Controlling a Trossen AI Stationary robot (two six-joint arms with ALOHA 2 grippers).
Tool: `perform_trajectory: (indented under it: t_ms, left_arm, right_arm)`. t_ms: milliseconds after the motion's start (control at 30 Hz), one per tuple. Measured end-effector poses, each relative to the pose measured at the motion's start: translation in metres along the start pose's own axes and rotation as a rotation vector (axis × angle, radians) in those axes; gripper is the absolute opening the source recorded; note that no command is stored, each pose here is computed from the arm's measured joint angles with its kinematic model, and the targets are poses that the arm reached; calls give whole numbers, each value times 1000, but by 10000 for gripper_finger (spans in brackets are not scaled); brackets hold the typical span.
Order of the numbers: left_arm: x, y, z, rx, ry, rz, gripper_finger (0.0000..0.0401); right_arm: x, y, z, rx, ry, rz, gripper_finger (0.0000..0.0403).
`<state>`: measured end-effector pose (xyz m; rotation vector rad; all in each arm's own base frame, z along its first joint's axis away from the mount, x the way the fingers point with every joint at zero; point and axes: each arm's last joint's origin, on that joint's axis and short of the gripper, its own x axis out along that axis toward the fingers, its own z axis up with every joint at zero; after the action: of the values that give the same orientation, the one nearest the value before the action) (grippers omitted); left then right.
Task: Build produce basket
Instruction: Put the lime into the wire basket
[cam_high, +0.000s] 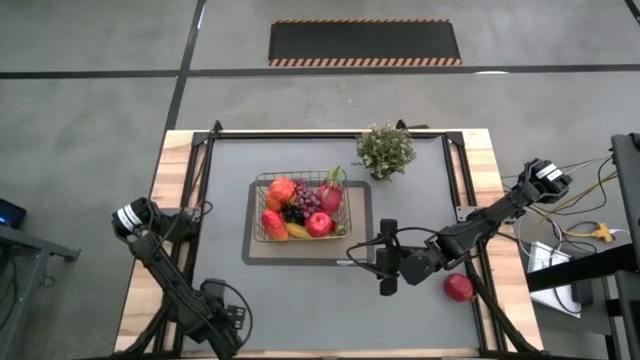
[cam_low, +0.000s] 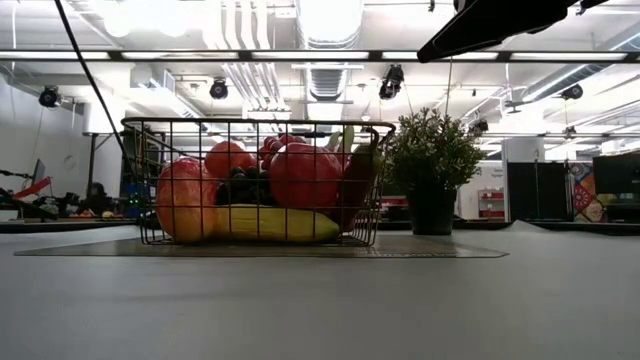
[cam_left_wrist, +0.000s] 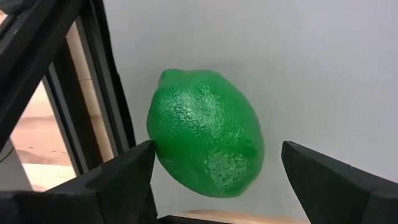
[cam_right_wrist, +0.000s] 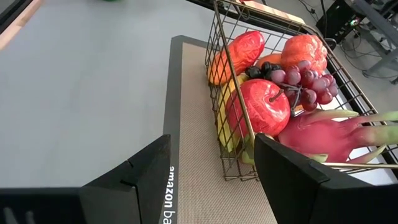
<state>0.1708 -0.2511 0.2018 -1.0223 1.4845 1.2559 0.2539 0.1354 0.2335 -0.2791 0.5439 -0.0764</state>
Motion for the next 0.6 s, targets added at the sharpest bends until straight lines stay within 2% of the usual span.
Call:
perform_trajectory:
  t_ms: [300, 600]
  left_arm:
    - [8, 5, 0, 25, -2, 33, 324]
    - [8, 5, -1, 30, -2, 32, 250]
  right_arm:
    - [0, 0, 0, 16, 1, 0, 214]
    - [0, 0, 0, 17, 1, 0, 215]
